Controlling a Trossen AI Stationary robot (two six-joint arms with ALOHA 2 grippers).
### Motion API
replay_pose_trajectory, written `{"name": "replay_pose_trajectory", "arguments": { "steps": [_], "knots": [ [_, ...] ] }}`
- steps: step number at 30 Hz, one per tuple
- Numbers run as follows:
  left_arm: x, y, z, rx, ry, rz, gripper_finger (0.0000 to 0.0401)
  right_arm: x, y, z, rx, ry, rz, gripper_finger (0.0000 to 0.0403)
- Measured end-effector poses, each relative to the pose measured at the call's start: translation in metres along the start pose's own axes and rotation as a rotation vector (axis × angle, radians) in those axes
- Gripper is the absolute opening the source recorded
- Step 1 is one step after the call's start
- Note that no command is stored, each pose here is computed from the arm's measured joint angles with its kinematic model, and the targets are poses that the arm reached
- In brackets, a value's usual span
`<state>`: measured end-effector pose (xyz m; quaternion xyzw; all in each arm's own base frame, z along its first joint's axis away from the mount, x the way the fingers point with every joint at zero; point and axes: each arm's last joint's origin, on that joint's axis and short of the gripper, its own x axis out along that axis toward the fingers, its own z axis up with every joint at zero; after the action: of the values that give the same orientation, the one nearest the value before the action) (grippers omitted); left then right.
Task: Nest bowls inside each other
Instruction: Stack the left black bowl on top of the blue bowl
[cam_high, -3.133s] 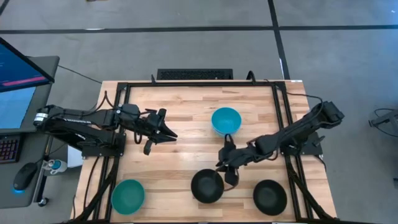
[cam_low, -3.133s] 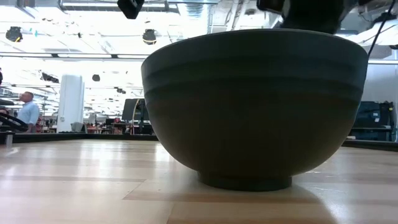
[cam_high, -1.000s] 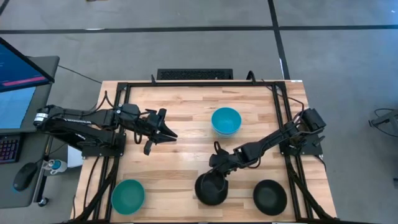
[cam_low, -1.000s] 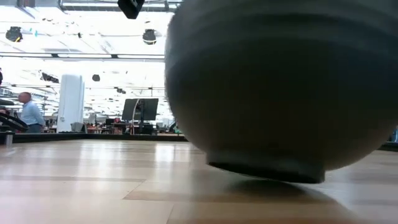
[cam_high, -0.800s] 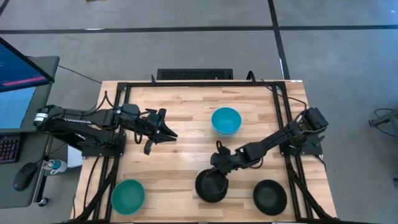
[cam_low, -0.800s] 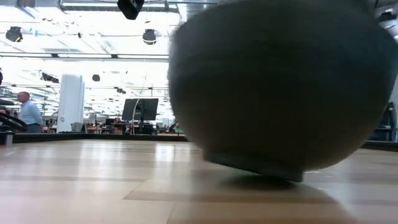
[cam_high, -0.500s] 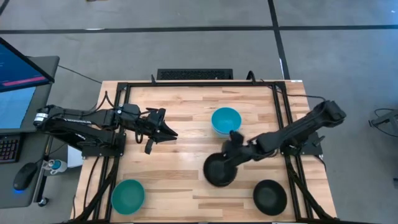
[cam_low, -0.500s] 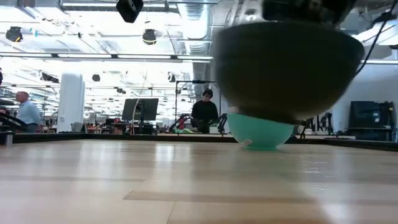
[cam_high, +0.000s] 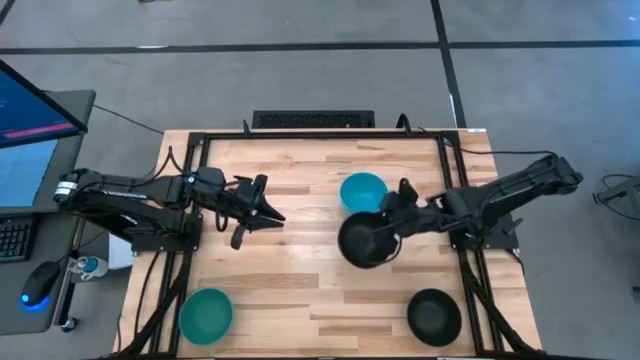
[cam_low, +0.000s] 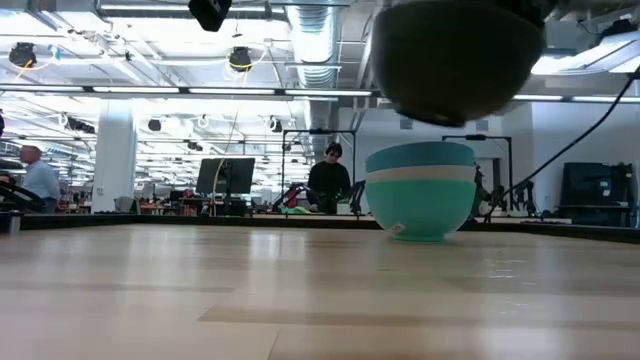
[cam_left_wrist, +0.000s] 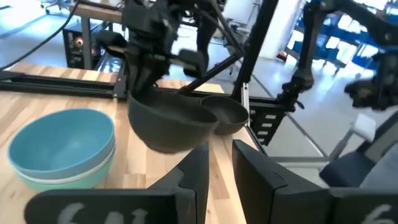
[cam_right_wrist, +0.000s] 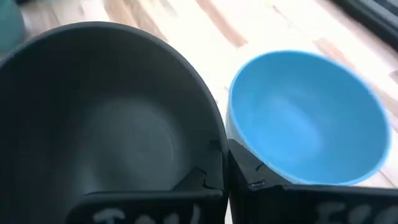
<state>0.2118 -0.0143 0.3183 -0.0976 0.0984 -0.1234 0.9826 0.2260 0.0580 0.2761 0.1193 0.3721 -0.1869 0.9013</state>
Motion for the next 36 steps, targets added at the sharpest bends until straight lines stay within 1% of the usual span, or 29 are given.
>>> {"name": "replay_pose_trajectory", "arguments": {
  "steps": [2,4,9,12,18,23,28,31,34,36],
  "knots": [
    [0.0,0.001,-0.001,0.017,0.01,0.017,0.0061,-0.004,-0.005,0.003,0.039,-0.016,-0.001,0.0011],
    [0.0,0.003,-0.002,0.039,0.011,0.063,0.0061,-0.008,-0.011,0.006,0.073,-0.035,-0.001,0.0011],
    [-0.001,0.008,-0.002,0.113,0.014,0.193,0.0061,-0.014,-0.023,0.012,0.073,-0.065,-0.018,0.0011],
    [-0.002,0.012,-0.001,0.123,0.009,0.22,0.0061,-0.014,-0.031,0.014,0.059,-0.059,-0.048,0.0011],
    [0.003,0.023,-0.005,0.095,0.032,0.264,0.0061,-0.01,-0.047,0.019,0.034,-0.044,-0.109,0.0011],
    [0.017,0.038,-0.008,0.105,0.092,0.308,0.0061,-0.001,-0.064,0.026,0.066,-0.018,-0.155,0.0011],
    [0.034,0.046,0.011,0.186,0.094,0.35,0.0061,0.003,-0.08,0.032,0.107,-0.021,-0.193,0.0011],
    [0.042,0.049,0.027,0.246,0.077,0.407,0.0061,0.005,-0.088,0.034,0.136,-0.006,-0.197,0.0011],
    [0.047,0.052,0.039,0.254,0.069,0.492,0.0061,0.006,-0.095,0.035,0.163,0.013,-0.189,0.0011],
    [0.05,0.054,0.042,0.252,0.082,0.509,0.0061,0.01,-0.1,0.034,0.174,0.042,-0.207,0.0011]
  ]
}}
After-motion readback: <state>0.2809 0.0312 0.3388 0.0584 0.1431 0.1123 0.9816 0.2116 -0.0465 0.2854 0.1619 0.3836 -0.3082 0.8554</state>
